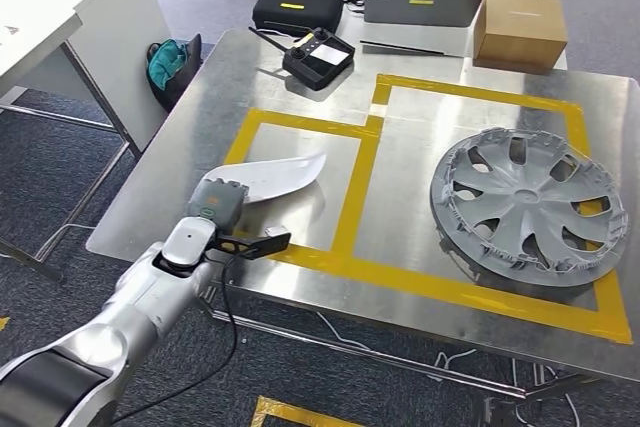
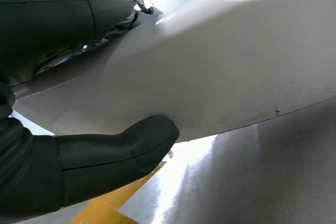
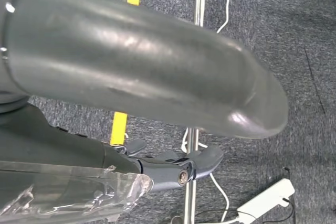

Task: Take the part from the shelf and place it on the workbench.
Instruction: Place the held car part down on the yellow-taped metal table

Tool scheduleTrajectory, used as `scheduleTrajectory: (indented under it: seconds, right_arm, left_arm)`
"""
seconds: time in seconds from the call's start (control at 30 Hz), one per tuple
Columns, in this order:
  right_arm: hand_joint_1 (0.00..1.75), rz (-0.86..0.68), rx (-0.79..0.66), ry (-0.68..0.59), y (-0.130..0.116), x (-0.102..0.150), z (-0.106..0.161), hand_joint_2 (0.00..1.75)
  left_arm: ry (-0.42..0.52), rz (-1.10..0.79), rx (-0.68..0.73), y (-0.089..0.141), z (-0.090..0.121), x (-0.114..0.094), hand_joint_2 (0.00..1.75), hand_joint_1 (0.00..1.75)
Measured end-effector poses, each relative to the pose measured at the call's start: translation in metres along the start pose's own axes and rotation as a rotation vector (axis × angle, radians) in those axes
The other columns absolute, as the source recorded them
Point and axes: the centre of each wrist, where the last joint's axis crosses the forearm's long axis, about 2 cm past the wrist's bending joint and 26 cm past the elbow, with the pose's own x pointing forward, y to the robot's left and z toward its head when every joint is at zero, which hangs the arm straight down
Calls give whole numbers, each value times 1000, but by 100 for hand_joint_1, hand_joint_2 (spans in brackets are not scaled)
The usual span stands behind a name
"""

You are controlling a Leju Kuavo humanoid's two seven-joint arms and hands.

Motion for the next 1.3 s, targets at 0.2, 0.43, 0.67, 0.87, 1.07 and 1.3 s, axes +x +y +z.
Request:
scheduleTrajectory:
  seconds: [0.2,0.43,0.67,0.87,1.07,1.3]
  right_arm:
    - [0,0,-2,4,0,-2,1,0]
    - [0,-1,-3,5,-1,-2,2,0]
    - [0,-3,-10,5,-1,-2,2,0]
    - [0,-2,-11,6,-1,-2,2,0]
    - [0,3,-12,5,0,-2,2,0]
    - [0,6,-13,4,0,-2,2,0]
  left_arm:
    - [-43,1,18,-1,1,2,175,175]
    - [-58,7,30,0,1,4,175,175]
    - [-99,40,59,0,2,8,175,175]
    - [-106,59,65,-1,3,11,175,175]
    - [-114,62,70,0,3,11,175,175]
    - [-111,69,98,-1,4,11,175,175]
